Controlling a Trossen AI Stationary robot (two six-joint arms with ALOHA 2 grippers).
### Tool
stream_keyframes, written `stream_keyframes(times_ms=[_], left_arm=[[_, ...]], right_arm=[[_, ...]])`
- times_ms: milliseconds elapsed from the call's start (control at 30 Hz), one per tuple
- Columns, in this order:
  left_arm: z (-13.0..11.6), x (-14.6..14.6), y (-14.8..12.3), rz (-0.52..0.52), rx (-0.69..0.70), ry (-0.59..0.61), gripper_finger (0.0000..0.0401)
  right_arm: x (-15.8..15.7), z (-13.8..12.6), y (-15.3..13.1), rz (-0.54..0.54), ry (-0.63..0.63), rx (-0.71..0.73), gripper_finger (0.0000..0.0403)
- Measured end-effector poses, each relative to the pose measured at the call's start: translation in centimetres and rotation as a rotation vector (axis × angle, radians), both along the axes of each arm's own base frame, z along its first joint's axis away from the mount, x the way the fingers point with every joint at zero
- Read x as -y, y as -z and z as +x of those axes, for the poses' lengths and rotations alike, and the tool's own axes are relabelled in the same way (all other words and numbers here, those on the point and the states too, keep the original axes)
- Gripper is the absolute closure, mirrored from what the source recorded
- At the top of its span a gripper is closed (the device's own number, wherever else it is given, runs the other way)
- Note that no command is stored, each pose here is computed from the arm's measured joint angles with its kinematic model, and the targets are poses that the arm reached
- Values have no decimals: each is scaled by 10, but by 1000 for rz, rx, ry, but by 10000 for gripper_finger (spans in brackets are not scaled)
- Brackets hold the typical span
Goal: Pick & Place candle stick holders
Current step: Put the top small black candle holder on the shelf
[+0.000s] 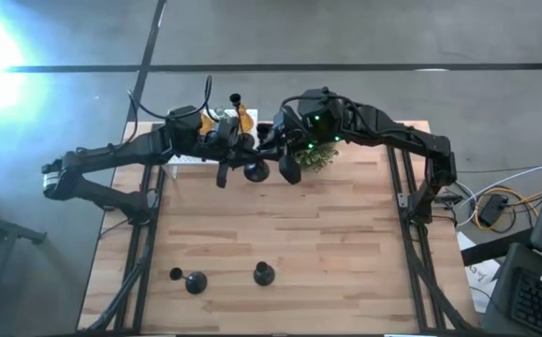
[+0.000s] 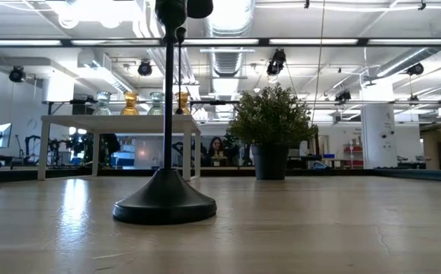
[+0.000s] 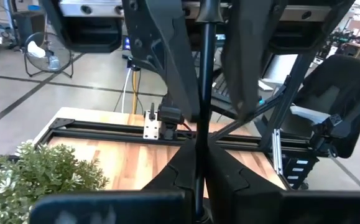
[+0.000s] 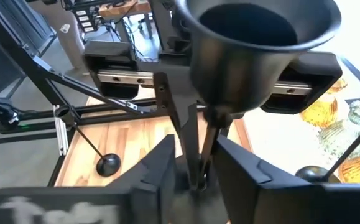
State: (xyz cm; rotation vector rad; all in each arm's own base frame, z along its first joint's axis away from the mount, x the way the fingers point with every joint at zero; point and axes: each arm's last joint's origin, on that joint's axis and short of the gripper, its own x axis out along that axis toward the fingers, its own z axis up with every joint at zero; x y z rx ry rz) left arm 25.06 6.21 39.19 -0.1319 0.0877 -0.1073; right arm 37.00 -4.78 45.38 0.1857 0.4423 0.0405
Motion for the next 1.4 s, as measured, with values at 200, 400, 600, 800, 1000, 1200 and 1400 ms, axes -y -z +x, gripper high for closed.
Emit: stream_keyframes(times_ms=[200,400,600,800,1000,1200,1400], left_arm=[[-7,0,-3,8,-7,-70,384],[-30,4,-13,57,-8,-307,384],[-51,14,-9,108,-37,-582,384],[-63,23,22,93,-2,-737,384],[-79,23,68,63,76,-881,384],[-86,22,121,66,171,-924,384],[-91,20,152,158,121,-979,384]], right_arm=[[4,-13,-4,1,14,-32,240],[14,-35,-1,26,54,-168,206],[27,-53,10,23,228,-341,206],[32,-77,6,-45,366,-349,215],[38,-107,11,-127,636,-309,223],[38,-133,30,-122,756,-136,227],[35,-154,54,-88,794,32,225]])
